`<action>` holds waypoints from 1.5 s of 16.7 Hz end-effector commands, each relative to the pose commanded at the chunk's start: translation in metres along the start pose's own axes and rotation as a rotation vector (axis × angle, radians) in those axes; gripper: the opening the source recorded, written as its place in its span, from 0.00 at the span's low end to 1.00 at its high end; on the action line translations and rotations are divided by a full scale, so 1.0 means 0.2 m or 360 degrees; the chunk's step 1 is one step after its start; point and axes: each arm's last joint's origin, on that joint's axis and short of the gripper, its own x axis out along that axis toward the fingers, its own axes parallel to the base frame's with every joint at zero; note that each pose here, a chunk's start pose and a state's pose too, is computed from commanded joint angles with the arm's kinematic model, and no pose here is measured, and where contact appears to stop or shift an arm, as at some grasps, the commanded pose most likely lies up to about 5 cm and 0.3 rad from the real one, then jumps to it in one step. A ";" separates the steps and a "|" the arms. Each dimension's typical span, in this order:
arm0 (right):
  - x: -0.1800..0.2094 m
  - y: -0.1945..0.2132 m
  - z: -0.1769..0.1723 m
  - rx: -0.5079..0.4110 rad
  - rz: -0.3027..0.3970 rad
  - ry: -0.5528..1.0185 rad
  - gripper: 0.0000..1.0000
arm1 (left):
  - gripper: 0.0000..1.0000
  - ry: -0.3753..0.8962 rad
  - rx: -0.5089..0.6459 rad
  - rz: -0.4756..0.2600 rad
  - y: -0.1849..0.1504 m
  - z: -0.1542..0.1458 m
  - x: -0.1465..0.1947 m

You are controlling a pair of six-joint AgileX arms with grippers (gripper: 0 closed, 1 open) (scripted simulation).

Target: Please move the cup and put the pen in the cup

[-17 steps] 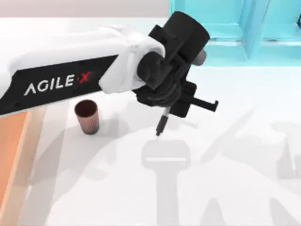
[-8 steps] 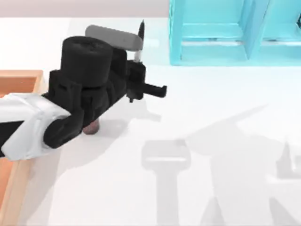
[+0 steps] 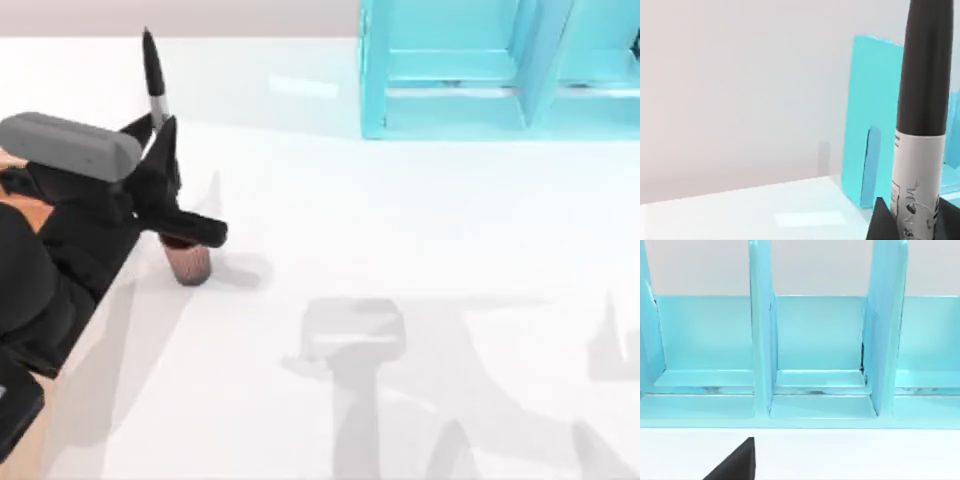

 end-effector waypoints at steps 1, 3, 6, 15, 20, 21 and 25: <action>0.00 0.00 0.00 0.0000 0.0000 0.0000 1.00 | 0.00 -0.0058 0.0012 0.0014 0.02 0.00 -0.04; 0.00 0.00 0.00 0.0000 0.0000 0.0000 1.00 | 0.00 -0.0143 0.0032 0.0036 0.05 -0.01 -0.10; 0.00 0.00 0.00 0.0000 0.0000 0.0000 1.00 | 0.00 -0.0185 0.0043 0.0048 0.06 -0.01 -0.13; 0.00 0.00 0.00 0.0000 0.0000 0.0000 1.00 | 0.00 -0.0200 0.0042 0.0043 0.06 -0.02 -0.05; 0.00 0.00 0.00 0.0000 0.0000 0.0000 1.00 | 0.00 -0.0170 0.0044 0.0047 0.07 -0.09 0.06; 0.00 0.00 0.00 0.0000 0.0000 0.0000 1.00 | 0.00 -0.0183 0.0043 0.0048 0.07 -0.09 0.07; 0.00 0.00 0.00 0.0000 0.0000 0.0000 1.00 | 0.00 -0.0185 0.0043 0.0048 0.07 -0.09 0.08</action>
